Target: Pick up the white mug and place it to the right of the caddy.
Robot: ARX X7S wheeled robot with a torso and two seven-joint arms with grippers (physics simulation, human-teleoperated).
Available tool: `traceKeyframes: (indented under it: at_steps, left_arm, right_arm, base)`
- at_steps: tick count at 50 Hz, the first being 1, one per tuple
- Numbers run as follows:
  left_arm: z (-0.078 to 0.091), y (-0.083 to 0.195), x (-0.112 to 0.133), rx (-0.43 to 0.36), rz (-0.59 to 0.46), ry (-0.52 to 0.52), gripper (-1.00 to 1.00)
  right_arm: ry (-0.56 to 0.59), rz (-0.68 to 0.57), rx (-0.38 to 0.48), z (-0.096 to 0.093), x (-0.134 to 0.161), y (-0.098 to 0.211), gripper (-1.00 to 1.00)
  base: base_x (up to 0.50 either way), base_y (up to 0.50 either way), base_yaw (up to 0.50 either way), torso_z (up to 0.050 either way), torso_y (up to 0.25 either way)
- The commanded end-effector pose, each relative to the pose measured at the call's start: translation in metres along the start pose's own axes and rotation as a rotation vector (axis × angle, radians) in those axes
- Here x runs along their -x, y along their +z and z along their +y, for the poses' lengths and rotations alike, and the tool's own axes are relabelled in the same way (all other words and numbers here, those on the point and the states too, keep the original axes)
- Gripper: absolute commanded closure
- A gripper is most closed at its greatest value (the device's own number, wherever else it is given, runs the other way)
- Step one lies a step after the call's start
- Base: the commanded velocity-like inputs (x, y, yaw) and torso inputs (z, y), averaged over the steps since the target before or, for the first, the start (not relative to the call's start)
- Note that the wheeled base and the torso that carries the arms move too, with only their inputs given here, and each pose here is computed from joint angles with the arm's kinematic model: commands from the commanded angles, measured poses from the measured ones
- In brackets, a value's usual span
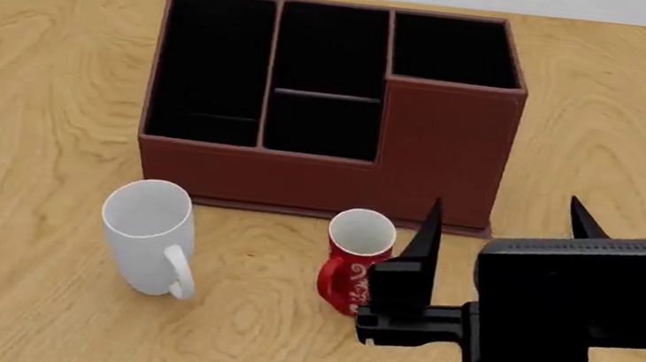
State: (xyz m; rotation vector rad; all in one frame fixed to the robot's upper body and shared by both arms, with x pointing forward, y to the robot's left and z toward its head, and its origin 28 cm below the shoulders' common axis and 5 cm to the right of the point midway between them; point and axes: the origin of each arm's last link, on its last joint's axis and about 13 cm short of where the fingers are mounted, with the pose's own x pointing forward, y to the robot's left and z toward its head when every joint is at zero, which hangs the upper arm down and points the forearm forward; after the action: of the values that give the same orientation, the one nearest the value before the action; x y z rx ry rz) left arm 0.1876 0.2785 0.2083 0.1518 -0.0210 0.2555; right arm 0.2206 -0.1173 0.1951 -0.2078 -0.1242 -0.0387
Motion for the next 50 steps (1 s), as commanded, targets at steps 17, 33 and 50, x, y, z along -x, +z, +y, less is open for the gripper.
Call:
traceKeyframes:
  at_steps: [17,33,50]
  left_arm:
    - [0.0024,0.0036,0.0022,0.020,-0.023,-0.004,-1.00]
    - [0.0021,0.0035,0.0029,0.031,-0.030,0.004,-1.00]
    - [0.0009,0.0035,0.0061,0.009,-0.036,-0.004,-1.00]
  right_arm:
    - [-0.084,0.051,-0.044,-0.0018,-0.0031,0.0001,-1.00]
    - [-0.076,0.031,-0.029,-0.0042,-0.0018,-0.0017,-1.00]
    - [-0.069,0.007,-0.035,-0.0024,0.0008,-0.0019,-1.00]
  base:
    - [0.05,-0.08,0.00,0.000,0.000]
    - [0.50,0.00,0.00,0.000,0.000]
    - [0.35,0.00,0.00,0.000,-0.028]
